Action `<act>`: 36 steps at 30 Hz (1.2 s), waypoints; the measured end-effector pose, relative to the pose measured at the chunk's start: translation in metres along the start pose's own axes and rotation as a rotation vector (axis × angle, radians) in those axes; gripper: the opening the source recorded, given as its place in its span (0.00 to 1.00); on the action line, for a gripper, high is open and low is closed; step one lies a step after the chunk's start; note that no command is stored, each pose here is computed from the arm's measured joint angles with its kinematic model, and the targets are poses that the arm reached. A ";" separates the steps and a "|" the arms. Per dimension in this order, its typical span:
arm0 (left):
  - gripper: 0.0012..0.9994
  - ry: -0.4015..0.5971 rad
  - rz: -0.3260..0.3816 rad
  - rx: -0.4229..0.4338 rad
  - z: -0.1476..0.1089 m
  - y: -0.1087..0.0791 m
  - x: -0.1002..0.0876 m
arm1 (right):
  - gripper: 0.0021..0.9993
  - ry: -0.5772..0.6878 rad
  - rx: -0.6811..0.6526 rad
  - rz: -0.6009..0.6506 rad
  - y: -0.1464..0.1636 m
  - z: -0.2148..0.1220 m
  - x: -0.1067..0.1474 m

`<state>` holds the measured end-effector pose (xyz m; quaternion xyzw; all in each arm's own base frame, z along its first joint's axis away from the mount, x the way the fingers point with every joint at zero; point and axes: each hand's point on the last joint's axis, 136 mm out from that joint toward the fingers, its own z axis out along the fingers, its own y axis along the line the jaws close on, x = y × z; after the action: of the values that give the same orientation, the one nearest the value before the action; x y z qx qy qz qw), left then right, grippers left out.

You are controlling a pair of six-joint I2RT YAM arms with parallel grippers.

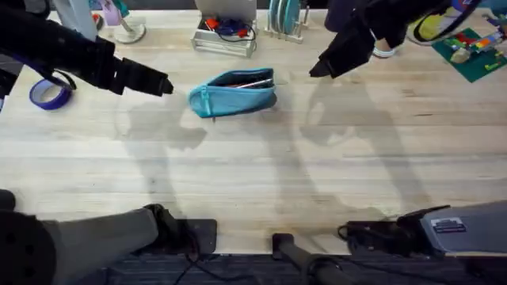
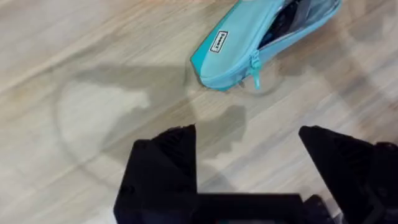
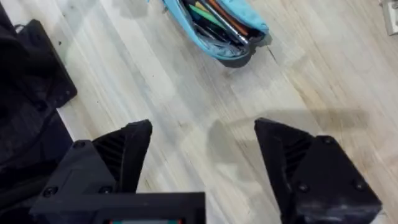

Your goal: Unzip the bag, pick up the pens from the table one at a time and place them inside, then zip the bag closed.

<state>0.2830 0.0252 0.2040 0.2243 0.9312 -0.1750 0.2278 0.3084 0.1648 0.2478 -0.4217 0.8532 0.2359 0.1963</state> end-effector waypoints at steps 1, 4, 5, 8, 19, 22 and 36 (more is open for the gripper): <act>1.00 0.000 0.022 0.000 0.000 0.000 0.000 | 1.00 0.000 0.000 0.000 0.000 0.000 0.000; 1.00 -0.004 0.109 0.009 0.000 -0.002 0.000 | 1.00 0.000 0.000 0.000 0.000 0.000 0.000; 1.00 -0.009 0.147 0.022 0.000 -0.005 0.000 | 1.00 0.000 0.000 0.000 0.000 0.000 0.000; 1.00 -0.024 0.264 0.068 -0.001 -0.015 0.000 | 1.00 0.000 0.000 0.002 0.000 0.000 0.000; 1.00 -0.138 0.433 0.193 -0.010 -0.016 0.015 | 1.00 -0.002 0.001 0.111 0.000 0.000 -0.001; 0.99 -0.164 0.445 0.240 -0.007 -0.011 0.020 | 1.00 -0.006 0.003 0.152 -0.001 0.000 -0.002; 1.00 -0.213 0.585 0.283 0.035 0.034 0.029 | 1.00 -0.045 0.065 0.273 0.011 0.018 -0.031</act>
<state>0.2889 0.0484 0.1525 0.4918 0.7648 -0.2524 0.3309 0.3200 0.2005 0.2524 -0.2898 0.9052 0.2422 0.1950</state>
